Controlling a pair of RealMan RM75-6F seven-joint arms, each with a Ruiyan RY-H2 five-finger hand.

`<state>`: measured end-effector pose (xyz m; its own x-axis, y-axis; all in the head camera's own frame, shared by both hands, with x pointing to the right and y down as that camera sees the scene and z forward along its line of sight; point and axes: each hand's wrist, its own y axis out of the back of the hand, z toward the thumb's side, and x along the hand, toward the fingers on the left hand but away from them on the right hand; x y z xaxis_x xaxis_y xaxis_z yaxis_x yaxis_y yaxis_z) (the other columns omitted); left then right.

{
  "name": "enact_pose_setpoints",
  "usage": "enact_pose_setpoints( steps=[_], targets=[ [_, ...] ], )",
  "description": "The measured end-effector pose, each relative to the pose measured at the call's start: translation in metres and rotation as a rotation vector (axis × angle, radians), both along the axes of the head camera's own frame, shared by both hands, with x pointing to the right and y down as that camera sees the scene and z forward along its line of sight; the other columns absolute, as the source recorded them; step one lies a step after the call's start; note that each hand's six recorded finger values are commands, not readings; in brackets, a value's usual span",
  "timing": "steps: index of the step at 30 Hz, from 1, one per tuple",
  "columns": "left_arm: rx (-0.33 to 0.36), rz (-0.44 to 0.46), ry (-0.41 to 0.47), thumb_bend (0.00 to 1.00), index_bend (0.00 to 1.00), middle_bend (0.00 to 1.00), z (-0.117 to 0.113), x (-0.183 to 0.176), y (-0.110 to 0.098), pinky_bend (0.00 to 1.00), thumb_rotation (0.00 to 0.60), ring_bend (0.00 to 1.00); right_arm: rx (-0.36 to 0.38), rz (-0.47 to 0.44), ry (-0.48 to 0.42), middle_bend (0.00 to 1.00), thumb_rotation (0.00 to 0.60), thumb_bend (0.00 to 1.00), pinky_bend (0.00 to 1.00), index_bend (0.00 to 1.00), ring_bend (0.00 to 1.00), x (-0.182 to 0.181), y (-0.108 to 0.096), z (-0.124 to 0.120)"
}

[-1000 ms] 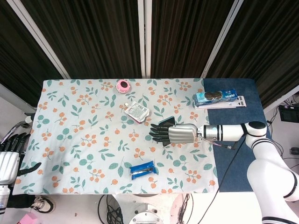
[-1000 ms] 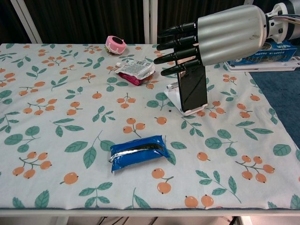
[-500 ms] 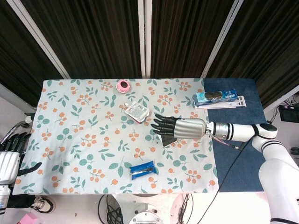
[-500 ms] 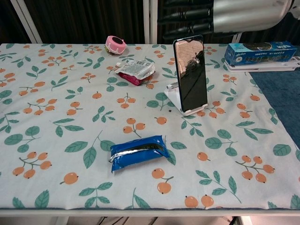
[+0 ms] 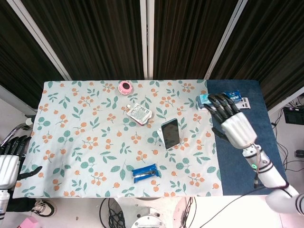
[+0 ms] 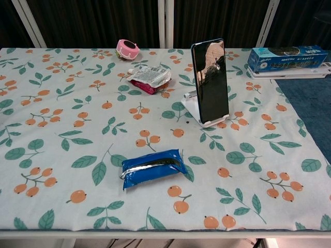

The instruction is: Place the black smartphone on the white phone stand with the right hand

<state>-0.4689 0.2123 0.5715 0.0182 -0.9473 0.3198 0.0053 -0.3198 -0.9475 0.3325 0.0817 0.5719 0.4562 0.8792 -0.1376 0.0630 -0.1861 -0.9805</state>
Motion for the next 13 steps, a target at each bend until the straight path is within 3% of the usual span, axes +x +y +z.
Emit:
enact_pose_setpoints(
  steps=[3, 6, 13],
  targets=[
    [0.0, 0.0, 0.002, 0.0, 0.14, 0.14, -0.002, 0.001, 0.001, 0.21, 0.465, 0.11, -0.134, 0.184, -0.065, 0.0, 0.6, 0.18, 0.0, 0.0, 0.0, 0.033, 0.035, 0.001],
    [0.002, 0.004, 0.006, 0.0, 0.14, 0.14, -0.004, 0.003, 0.003, 0.21, 0.467, 0.11, -0.19, 0.296, -0.093, 0.0, 0.6, 0.18, 0.0, 0.0, 0.0, 0.056, 0.057, 0.004],
    [-0.011, 0.026, 0.011, 0.0, 0.14, 0.14, -0.003, 0.007, 0.004, 0.21, 0.466, 0.11, -0.168, 0.475, 0.04, 0.0, 0.6, 0.18, 0.0, 0.0, 0.0, 0.137, 0.102, 0.015]
  ],
)
